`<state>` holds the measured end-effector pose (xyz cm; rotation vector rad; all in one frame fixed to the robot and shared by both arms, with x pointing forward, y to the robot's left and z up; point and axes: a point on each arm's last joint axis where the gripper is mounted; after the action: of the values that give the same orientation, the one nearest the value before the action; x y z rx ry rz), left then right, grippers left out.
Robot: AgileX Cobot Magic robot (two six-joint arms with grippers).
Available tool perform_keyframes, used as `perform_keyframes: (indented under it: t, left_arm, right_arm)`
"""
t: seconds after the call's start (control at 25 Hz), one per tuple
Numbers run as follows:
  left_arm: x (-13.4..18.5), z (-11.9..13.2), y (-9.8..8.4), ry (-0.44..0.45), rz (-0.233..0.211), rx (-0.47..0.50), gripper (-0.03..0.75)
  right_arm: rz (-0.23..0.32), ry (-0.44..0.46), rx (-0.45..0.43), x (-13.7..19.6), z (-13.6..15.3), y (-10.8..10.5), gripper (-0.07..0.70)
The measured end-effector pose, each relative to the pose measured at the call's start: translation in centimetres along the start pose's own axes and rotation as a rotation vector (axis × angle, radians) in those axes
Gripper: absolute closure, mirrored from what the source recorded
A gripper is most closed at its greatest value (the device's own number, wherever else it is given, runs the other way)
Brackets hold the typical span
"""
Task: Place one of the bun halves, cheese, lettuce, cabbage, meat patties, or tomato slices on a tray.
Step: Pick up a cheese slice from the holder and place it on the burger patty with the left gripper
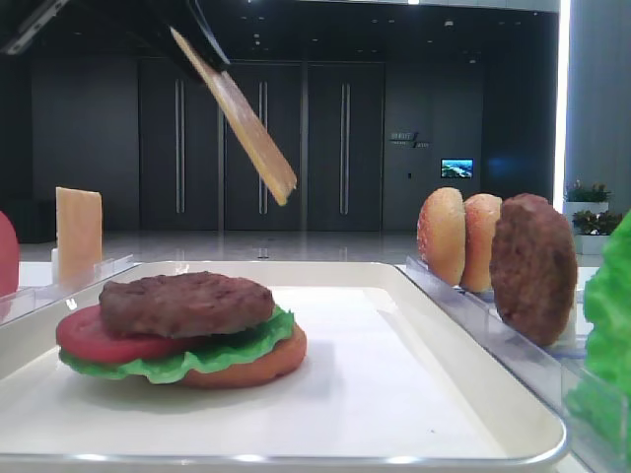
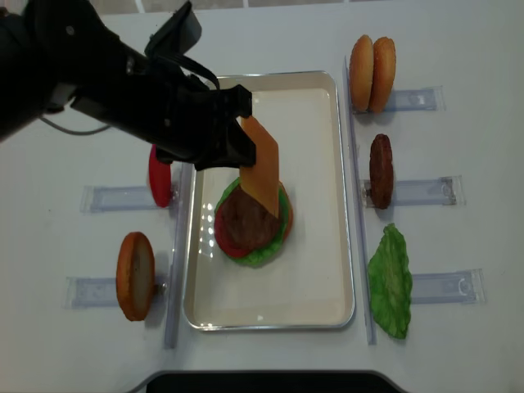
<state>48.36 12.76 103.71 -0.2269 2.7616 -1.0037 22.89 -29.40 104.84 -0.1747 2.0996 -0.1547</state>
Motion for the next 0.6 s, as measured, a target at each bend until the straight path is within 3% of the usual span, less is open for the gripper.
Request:
perform_keyframes:
  t: [0.12,0.2,0.52,0.6]
  left_arm:
    - [1.0,1.3,1.6,0.009,-0.013,0.017,0.694]
    - [1.4,1.8,2.4,0.013,0.005,0.008,0.694]
    - [1.6,2.0,2.7,0.013,0.055,0.009,0.694]
    - [1.3,1.8,3.0,0.005,0.051,0.004,0.694]
  right_arm:
    - [0.0,0.0,0.0,0.0,0.0,0.0,0.283]
    - [0.0,0.0,0.0,0.0,0.0,0.0,0.283]
    - [0.0,0.0,0.0,0.0,0.0,0.0,0.283]
    - [0.0,0.0,0.0,0.0,0.0,0.0,0.283]
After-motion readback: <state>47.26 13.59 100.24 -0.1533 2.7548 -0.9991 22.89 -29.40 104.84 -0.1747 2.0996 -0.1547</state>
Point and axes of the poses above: a point on each arm's last joint axis where the gripper is mounted, z pointing out along that axis toward the gripper, y along the wrist's bending axis when the last joint is at zero, x = y × z, and after that the axes turned 12 degrees about -z, right-handed
